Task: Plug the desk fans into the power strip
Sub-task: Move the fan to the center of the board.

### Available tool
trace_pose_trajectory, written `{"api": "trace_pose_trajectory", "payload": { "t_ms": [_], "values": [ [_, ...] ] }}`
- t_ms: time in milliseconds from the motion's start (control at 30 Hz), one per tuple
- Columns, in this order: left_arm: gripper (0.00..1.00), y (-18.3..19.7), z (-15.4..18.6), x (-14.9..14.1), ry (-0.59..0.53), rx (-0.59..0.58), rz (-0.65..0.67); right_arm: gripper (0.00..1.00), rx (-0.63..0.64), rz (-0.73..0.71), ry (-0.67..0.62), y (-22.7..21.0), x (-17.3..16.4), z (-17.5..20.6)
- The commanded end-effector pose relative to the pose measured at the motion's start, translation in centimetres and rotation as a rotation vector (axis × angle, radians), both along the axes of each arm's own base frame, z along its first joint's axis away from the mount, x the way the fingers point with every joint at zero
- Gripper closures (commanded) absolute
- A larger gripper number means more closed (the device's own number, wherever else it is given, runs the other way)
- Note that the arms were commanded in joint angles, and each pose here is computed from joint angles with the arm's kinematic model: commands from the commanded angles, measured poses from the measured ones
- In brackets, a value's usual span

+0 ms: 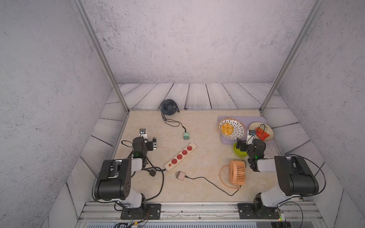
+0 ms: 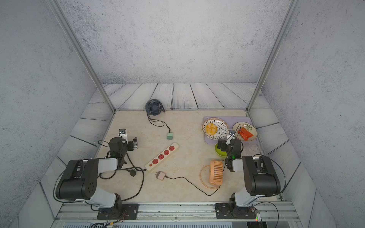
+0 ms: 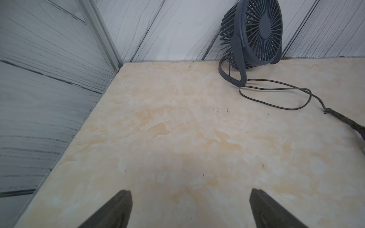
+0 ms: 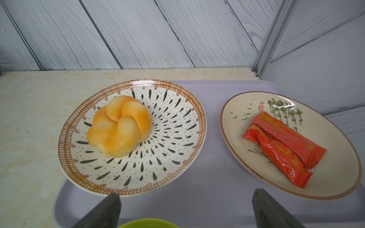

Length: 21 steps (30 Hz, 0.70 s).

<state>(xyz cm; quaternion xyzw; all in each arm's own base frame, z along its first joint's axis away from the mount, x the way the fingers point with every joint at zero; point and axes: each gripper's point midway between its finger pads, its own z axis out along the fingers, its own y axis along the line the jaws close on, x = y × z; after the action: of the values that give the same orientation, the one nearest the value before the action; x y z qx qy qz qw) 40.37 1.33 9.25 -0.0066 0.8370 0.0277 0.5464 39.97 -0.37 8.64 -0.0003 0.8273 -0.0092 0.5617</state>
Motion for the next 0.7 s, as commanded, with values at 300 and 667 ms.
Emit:
{"api": "trace_pose_trajectory", "payload": {
  "t_ms": [300,667],
  "values": [
    [0.00,0.02,0.40,0.41,-0.008,-0.002,0.005,0.01,-0.006,0.016,-0.002,0.29,0.40,0.22],
    [0.00,-0.05,0.46,0.39,-0.011,0.001,0.005,0.01,-0.006,0.014,-0.002,0.19,0.41,0.22]
  ]
}}
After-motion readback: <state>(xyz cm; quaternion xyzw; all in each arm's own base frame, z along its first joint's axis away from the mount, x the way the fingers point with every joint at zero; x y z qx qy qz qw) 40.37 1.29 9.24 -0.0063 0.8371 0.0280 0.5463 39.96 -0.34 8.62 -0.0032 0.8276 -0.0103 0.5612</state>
